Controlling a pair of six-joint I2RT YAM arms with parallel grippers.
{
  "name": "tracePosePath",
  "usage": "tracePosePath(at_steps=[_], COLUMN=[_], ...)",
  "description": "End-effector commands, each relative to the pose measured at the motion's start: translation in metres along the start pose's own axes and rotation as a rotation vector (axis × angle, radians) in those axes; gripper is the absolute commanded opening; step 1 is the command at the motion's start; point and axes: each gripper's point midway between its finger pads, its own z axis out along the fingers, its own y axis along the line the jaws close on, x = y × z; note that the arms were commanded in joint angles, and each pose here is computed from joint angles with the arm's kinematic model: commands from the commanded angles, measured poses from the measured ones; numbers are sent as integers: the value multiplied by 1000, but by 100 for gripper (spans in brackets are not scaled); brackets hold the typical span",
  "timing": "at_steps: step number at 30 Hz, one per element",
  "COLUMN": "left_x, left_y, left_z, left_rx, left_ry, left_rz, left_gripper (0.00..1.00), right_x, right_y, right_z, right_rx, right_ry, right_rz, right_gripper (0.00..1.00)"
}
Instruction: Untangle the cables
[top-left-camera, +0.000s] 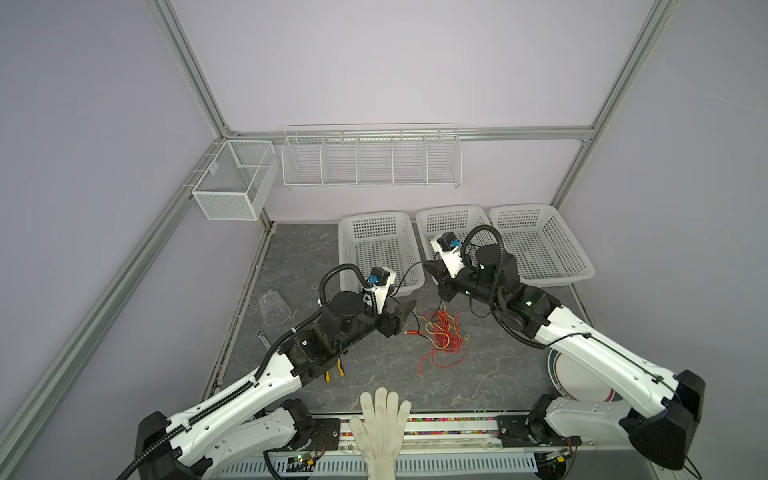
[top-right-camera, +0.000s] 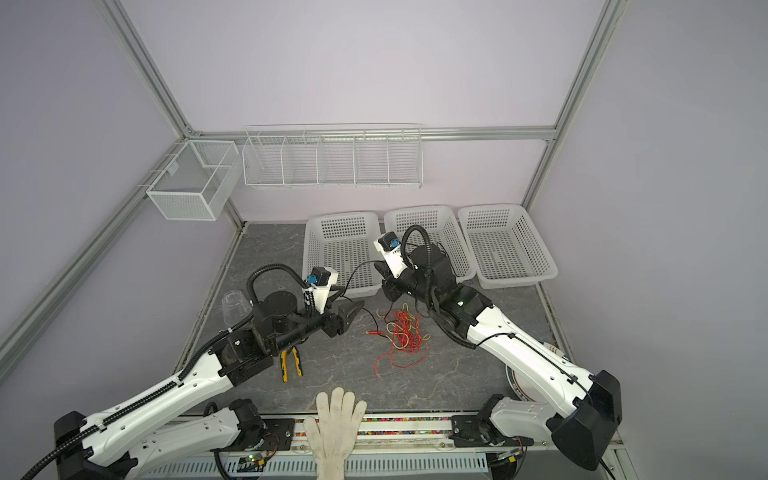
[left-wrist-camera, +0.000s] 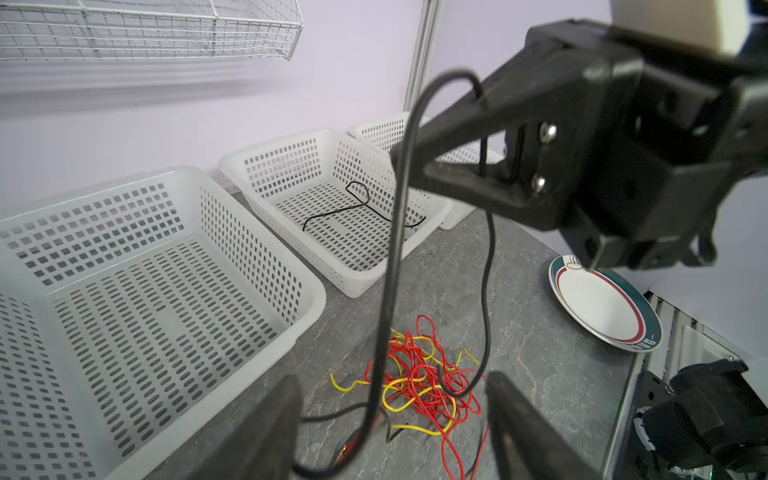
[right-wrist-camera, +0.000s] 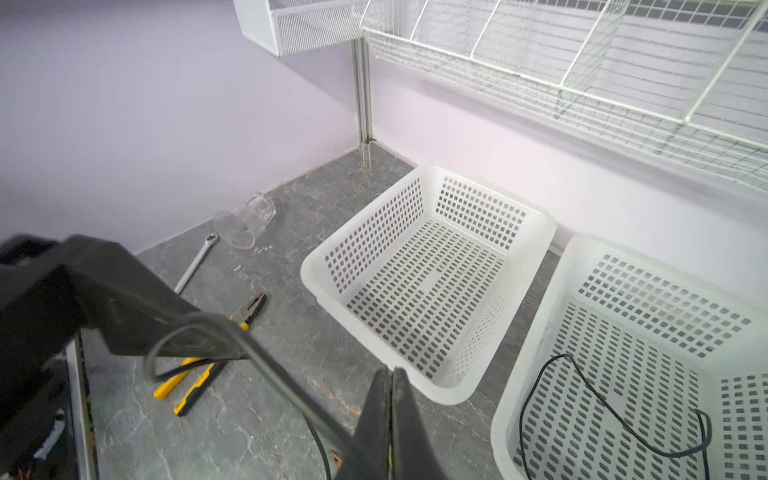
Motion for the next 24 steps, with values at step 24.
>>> tracePosePath(at_steps=[24], left_x=[13], left_y=[16], left_z=[-2], left_rx=[-72], left_ry=[-5], left_rz=[-16], left_gripper=[92], right_x=[-89], right_y=[-192], right_z=[-81], right_rx=[641], right_ry=[-387], right_rz=[253], right_gripper=[6])
